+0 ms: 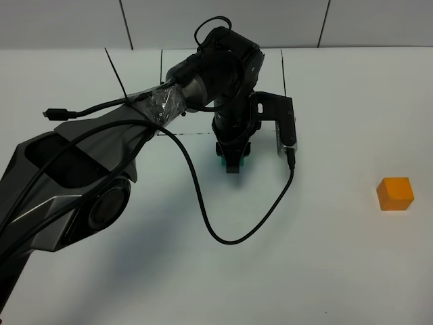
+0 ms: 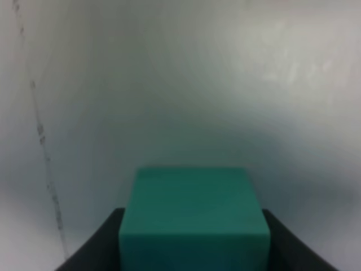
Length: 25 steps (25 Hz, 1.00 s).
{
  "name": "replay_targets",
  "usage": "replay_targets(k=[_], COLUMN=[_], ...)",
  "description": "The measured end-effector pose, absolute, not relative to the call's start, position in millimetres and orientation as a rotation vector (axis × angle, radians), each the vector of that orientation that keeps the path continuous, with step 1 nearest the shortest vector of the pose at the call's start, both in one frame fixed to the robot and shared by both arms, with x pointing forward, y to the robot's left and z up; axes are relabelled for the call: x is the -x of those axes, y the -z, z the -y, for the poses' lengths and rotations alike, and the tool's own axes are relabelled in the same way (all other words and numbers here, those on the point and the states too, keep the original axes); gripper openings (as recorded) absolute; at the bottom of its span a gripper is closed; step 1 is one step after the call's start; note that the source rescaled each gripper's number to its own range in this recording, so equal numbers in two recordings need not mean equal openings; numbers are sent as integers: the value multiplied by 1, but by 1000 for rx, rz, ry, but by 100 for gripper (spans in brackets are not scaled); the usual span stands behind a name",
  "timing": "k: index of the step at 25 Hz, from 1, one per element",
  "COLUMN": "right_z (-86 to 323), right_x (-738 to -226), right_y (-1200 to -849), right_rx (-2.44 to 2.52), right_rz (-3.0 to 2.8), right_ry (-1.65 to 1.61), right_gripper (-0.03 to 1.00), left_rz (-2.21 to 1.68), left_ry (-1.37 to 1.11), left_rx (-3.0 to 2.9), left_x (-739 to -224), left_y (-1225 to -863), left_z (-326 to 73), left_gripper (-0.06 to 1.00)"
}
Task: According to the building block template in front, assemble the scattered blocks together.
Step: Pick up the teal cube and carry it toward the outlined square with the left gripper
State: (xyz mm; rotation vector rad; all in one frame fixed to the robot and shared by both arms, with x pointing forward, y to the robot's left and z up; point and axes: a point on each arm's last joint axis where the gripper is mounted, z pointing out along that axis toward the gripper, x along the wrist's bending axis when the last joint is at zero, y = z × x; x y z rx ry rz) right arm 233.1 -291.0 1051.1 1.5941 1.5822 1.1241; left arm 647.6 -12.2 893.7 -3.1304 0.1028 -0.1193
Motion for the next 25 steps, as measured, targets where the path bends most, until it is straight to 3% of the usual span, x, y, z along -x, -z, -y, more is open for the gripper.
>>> replay_targets(k=[3,6,9,11,13,16,21,25], right_z=[291,291,291,291,291,291,291,291], right_x=[-233,-233,-233,-233,-233,-233,-233,-233], right_y=[-1051,-1051,-1051,-1051,-1051,-1051,-1051,-1051], right_rx=[-1594,-1594,-1594,-1594,-1594,-1594,-1594,-1594], right_rz=[-1582,-1582,-1582,-1582,-1582,-1582,-1582,-1582], right_ry=[-1124,-1124,-1124,-1124,-1124,-1124,-1124,-1123], right_gripper=[66,66,66,66,66,66,66,66], left_rz=[-93,-30,84,177,319,644,1142,1503], left_ry=[99,110,135,181,225,266,173,6], left_rx=[3138,3160,3227,3259,3277,3285,3219,3124], left_x=[-647,-646,-643,-642,-645,-659,-681,-664], left_y=[-891,-900,-927,-951,-972,-1002,-1031,-1043], left_z=[13,14,16,14,6,-25,-123,-208], left_gripper=[23,54,81,94,99,100,100,100])
